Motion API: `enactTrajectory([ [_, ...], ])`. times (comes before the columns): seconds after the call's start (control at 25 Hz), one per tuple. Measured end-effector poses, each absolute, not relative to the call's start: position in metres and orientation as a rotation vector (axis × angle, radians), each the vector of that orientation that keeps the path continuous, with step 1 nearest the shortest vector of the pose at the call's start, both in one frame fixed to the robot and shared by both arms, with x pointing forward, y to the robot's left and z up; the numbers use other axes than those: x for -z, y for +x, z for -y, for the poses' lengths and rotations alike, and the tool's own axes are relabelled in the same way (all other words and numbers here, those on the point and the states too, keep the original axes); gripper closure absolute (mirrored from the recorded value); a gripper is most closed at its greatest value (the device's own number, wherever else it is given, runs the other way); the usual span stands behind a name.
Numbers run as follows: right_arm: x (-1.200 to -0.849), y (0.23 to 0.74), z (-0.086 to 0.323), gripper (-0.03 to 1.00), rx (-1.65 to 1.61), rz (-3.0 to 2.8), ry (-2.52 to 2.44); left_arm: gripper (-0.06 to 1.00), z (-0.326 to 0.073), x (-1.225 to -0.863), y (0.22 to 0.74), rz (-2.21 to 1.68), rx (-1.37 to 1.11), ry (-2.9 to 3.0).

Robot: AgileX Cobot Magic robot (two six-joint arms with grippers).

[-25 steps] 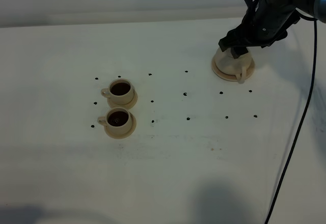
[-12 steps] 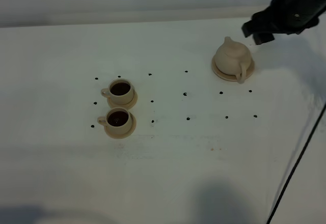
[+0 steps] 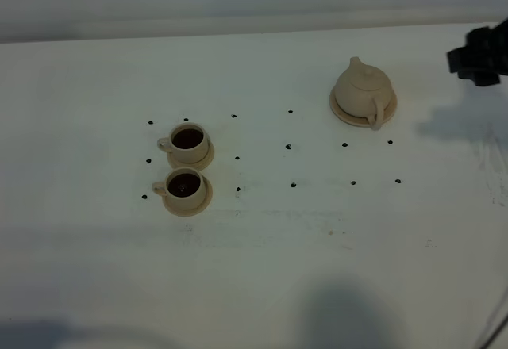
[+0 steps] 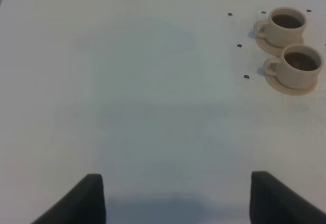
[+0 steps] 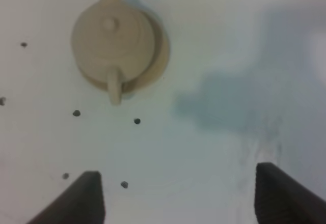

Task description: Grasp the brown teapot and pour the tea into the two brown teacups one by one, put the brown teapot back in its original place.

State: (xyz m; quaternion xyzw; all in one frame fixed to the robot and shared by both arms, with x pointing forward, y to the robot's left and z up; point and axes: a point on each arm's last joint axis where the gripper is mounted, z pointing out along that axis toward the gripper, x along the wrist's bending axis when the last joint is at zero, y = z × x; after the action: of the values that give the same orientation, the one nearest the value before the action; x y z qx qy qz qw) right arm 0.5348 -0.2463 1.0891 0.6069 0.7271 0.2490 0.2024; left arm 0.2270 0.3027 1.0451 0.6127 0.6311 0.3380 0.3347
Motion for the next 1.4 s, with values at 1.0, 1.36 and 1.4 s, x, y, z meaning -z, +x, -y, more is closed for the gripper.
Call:
enactTrajectory([
  [1.0,-1.117,0.328,0.294,0.42,-0.954,-1.610,1.663,0.37,-0.303,-1.045,0.227,-1.647,-0.882,1.599],
  [1.36,-1.098,0.291,0.297,0.43,-0.952,-1.591,1.667,0.37,-0.303,-1.045,0.227,-1.647,-0.882,1.599],
  [1.4,-1.094,0.287,0.297,0.43,-0.959,-1.583,1.672,0.37,-0.303,-1.045,0.227,-1.647,-0.882,1.599],
])
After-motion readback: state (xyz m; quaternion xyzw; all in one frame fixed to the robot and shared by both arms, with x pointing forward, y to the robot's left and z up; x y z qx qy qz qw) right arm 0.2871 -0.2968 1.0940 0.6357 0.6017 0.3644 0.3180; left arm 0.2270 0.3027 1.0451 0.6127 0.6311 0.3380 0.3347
